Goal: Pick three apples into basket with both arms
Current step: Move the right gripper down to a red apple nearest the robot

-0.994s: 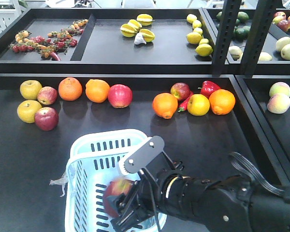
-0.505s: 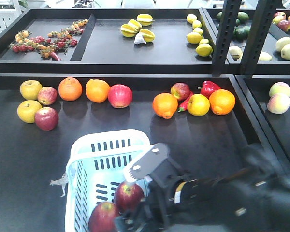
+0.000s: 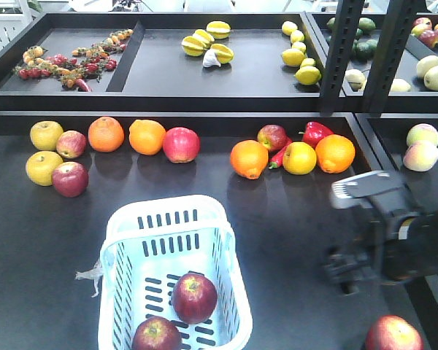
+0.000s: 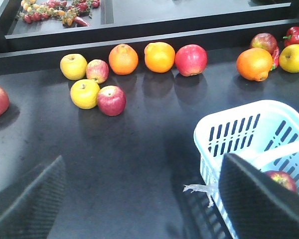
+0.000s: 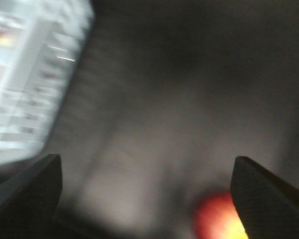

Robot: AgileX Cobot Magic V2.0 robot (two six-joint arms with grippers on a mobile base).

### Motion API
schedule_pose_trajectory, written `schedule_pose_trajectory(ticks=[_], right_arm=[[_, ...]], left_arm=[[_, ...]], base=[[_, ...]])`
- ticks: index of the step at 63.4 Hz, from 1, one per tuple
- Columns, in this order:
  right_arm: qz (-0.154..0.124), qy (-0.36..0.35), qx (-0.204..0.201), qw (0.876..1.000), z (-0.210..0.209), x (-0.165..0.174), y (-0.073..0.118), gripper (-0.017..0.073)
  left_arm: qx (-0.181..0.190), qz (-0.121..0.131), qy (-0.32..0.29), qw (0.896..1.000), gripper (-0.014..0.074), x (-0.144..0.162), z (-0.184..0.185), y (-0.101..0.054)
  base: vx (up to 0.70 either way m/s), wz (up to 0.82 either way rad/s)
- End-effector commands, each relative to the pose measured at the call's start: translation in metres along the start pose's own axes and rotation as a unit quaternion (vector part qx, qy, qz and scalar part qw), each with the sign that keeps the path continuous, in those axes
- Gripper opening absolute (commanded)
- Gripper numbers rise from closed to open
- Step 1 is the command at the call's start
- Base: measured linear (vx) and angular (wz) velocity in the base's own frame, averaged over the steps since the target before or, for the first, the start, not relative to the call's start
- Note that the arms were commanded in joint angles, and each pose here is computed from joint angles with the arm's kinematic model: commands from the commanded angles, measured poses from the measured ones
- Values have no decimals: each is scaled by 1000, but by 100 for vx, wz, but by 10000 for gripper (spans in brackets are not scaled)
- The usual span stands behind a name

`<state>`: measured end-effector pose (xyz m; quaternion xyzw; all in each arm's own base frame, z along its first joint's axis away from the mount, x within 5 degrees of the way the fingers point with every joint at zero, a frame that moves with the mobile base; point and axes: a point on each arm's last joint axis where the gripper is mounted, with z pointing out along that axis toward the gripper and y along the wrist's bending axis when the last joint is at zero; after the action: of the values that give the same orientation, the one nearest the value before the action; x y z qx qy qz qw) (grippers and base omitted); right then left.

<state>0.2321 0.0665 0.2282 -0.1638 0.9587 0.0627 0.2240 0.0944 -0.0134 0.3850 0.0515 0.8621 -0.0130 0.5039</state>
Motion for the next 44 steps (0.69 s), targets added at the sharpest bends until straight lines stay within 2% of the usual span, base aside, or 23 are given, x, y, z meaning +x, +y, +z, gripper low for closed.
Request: schedule_pose_trajectory(ticks=[1,7,10,19,35,44], right_arm=[[31,-3,47,998,-7,-3,-23,641],[48,19,73,996,1,2,-35,639],[48,25,82,995,6,5,-38,638],[62,48,84,993,26,22,-38,635],[62,68,79,993,50,38,-39,634],[51,95,80,991,64,42,-41,631]], left_arm=[[4,0,-37,999,589,-11,-4,0],[4,0,-37,999,589,-11,-4,0],[4,0,-37,999,589,-11,-4,0],[4,0,-37,999,589,-11,-4,0],[4,0,-37,999,589,-11,-4,0],[4,0,-37,999,589,-11,-4,0]], base=[[0,0],[0,0],[0,0],[0,0],[0,0],[0,0]])
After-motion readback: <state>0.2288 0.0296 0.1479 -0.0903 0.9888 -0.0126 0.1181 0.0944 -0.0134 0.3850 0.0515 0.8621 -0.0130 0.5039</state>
